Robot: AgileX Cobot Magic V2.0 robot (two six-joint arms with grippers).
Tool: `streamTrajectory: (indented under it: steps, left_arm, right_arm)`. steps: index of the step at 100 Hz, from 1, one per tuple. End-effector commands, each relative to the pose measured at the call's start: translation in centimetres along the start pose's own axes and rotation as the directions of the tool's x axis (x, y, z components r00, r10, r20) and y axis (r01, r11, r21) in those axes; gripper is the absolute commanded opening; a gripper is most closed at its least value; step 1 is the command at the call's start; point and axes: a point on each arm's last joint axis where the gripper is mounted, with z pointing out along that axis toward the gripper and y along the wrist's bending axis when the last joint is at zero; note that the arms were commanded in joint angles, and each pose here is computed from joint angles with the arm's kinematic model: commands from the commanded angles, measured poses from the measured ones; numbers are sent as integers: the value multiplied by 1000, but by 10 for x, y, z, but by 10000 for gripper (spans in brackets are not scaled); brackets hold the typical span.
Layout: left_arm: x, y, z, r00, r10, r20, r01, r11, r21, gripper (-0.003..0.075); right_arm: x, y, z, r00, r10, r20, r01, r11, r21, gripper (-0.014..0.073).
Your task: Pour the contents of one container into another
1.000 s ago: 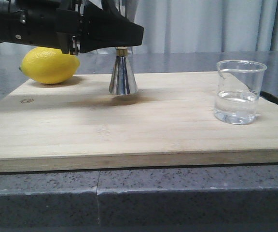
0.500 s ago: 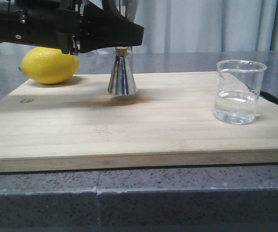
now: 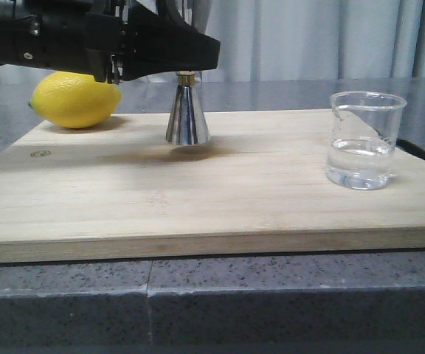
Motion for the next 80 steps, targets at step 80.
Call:
streamTrajectory:
  steps: [80]
  left_arm:
    - [-31,-10,-2,989,21,147,-30,998,55,259]
  right_arm:
    - [93,15,57,848,14,529,-70,994,87,657]
